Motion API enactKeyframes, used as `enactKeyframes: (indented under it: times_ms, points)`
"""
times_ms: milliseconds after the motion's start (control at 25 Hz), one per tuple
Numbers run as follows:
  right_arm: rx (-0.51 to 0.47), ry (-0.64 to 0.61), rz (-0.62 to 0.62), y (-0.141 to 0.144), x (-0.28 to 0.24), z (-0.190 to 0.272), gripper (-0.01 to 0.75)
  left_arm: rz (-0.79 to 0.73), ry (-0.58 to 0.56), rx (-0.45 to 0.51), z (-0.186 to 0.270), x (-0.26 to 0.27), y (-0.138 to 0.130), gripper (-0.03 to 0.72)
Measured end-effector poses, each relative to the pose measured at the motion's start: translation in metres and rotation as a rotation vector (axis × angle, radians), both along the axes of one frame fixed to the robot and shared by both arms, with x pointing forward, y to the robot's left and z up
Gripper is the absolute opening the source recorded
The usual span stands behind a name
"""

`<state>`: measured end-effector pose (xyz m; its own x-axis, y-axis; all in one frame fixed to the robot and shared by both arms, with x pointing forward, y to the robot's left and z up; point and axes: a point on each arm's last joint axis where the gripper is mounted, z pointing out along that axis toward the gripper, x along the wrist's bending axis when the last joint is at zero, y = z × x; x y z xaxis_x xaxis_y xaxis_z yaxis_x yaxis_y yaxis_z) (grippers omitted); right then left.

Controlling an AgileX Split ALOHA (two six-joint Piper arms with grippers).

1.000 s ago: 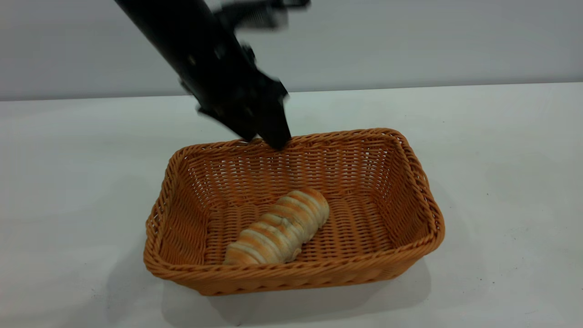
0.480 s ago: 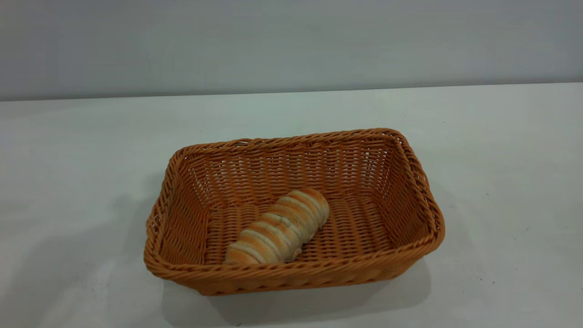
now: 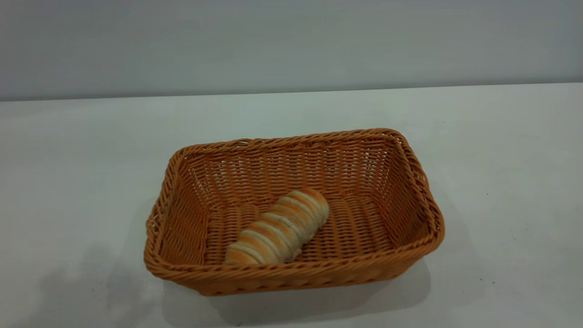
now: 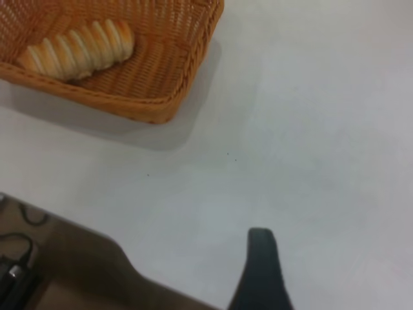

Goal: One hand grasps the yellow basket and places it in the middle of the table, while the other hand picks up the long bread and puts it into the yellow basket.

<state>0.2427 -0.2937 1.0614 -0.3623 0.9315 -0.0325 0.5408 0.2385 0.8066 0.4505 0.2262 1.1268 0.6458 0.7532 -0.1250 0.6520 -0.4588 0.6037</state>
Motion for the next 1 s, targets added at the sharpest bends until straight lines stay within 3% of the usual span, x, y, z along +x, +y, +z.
enactKeyframes:
  times_ms: [600,1000]
  points:
    - [0.006,0.016,-0.013,0.0,0.002,-0.02,0.589,0.034,-0.176,-0.013,-0.032,-0.154,0.031,0.577]
    - [0.006,0.016,-0.014,0.0,0.002,-0.02,0.589,0.246,-0.205,0.038,-0.066,-0.214,0.058,0.577]
